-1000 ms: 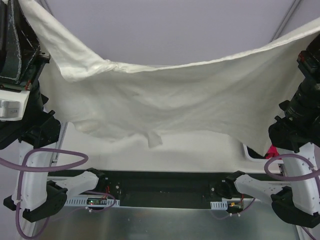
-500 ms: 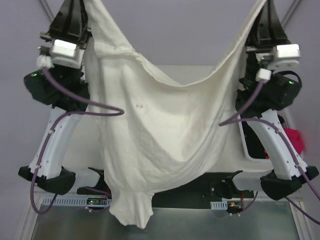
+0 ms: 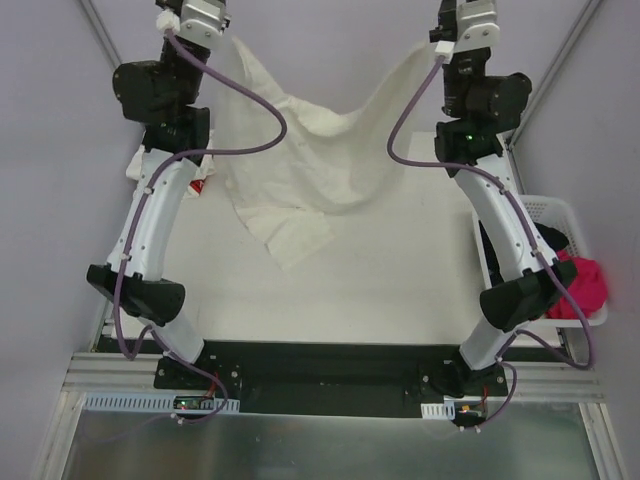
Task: Fold and stack the t-shirts
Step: Flatten out the tshirt
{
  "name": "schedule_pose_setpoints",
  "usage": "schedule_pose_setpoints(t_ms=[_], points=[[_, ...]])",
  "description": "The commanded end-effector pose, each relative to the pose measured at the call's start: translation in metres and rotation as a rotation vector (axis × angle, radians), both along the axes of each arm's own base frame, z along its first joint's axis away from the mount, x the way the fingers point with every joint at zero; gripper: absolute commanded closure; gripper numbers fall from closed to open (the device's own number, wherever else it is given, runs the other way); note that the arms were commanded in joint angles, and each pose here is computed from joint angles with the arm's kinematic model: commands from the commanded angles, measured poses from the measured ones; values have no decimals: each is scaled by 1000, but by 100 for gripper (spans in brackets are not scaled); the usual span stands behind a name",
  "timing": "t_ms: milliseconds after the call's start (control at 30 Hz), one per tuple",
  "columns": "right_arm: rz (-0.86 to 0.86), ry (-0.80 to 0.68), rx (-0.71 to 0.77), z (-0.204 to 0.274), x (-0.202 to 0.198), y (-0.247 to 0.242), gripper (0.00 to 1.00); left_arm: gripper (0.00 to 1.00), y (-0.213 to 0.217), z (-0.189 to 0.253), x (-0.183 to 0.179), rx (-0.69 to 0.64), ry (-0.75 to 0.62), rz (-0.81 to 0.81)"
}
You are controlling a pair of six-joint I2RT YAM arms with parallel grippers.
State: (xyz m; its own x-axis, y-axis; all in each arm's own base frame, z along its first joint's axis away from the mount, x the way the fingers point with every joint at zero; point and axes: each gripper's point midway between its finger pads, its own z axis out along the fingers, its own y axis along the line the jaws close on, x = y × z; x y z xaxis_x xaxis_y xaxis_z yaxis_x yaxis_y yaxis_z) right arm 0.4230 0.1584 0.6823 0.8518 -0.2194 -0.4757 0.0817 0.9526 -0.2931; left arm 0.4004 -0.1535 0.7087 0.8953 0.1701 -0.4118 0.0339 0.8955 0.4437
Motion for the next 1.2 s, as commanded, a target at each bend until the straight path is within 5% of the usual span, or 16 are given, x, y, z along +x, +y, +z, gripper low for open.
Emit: schedule_pose_setpoints(t_ms=[0, 200, 333, 400, 833, 933, 1167], points=[[32, -303, 151, 99, -165, -64, 81, 82, 21, 107, -209, -48, -396, -105], [46, -301, 187, 88, -232, -91, 81, 95, 36, 116, -265, -98, -386, -125], [39, -289, 247, 80, -275, -126, 73, 83, 51, 104, -268, -133, -321, -111], [16, -210, 251, 60, -263, -128, 69, 73, 63, 95, -275, -151, -309, -83], [-78, 170, 321, -68, -141, -109, 66, 44, 11, -114, -87, -140, 202, 130], [-39, 343, 297, -113, -107, -91, 64, 32, 5, -168, -51, -134, 418, 167], [98, 860, 260, -231, -59, -50, 54, 30, 2, -307, -5, -216, 977, 137]])
